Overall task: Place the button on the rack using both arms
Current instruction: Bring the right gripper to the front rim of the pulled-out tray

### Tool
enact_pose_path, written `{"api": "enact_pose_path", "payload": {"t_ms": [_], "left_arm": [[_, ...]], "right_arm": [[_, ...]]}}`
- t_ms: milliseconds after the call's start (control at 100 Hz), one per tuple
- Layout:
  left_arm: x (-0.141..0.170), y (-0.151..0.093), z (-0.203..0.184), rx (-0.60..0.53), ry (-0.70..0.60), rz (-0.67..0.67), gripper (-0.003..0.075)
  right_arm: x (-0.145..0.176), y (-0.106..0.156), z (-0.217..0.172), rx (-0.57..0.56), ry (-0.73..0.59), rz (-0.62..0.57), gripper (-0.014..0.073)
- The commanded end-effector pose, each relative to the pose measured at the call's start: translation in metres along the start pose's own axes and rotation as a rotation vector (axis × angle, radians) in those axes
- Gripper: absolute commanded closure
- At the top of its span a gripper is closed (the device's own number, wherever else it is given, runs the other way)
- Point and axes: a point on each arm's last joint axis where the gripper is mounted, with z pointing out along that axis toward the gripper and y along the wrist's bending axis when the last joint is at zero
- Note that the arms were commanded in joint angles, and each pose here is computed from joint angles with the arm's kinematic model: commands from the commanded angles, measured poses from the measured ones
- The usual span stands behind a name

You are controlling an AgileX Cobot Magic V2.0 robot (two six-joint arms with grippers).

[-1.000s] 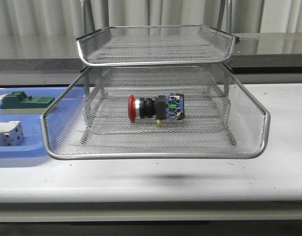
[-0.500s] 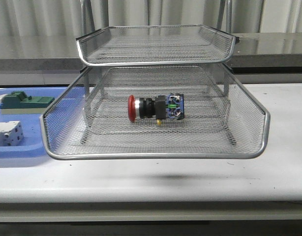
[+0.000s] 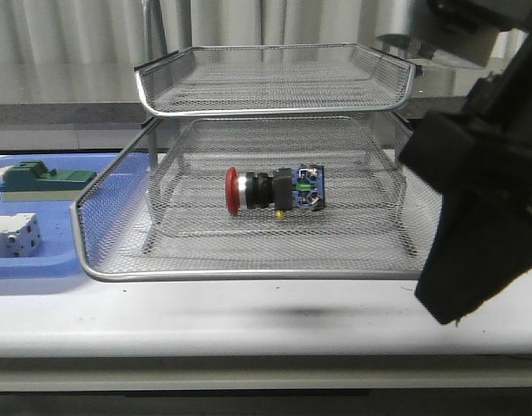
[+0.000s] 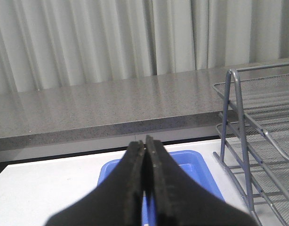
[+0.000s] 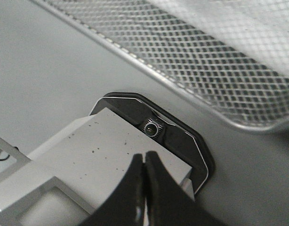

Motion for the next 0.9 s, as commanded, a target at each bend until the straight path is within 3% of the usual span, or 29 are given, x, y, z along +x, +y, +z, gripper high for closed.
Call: {"api": "enact_pose_path", "payload": {"t_ms": [0,450,890], "left_arm": [[-0.016,0.002,0.000,-0.012,-0.099,-0.017,0.0741],[-0.016,0.002,0.000,-0.012,-0.099,-0.017,0.0741],[-0.016,0.002,0.000,-0.012,-0.099,-0.017,0.0741]], "right_arm": [[-0.007,0.011,-0.003,0.015,-0.058,-0.106,0.0653],[-0.018,0.047,0.041,0.093,-0.162,-0.501,0.0653],[-0.025,0.050,0.065,0.161,-0.182,-0.721,0.0653]]}}
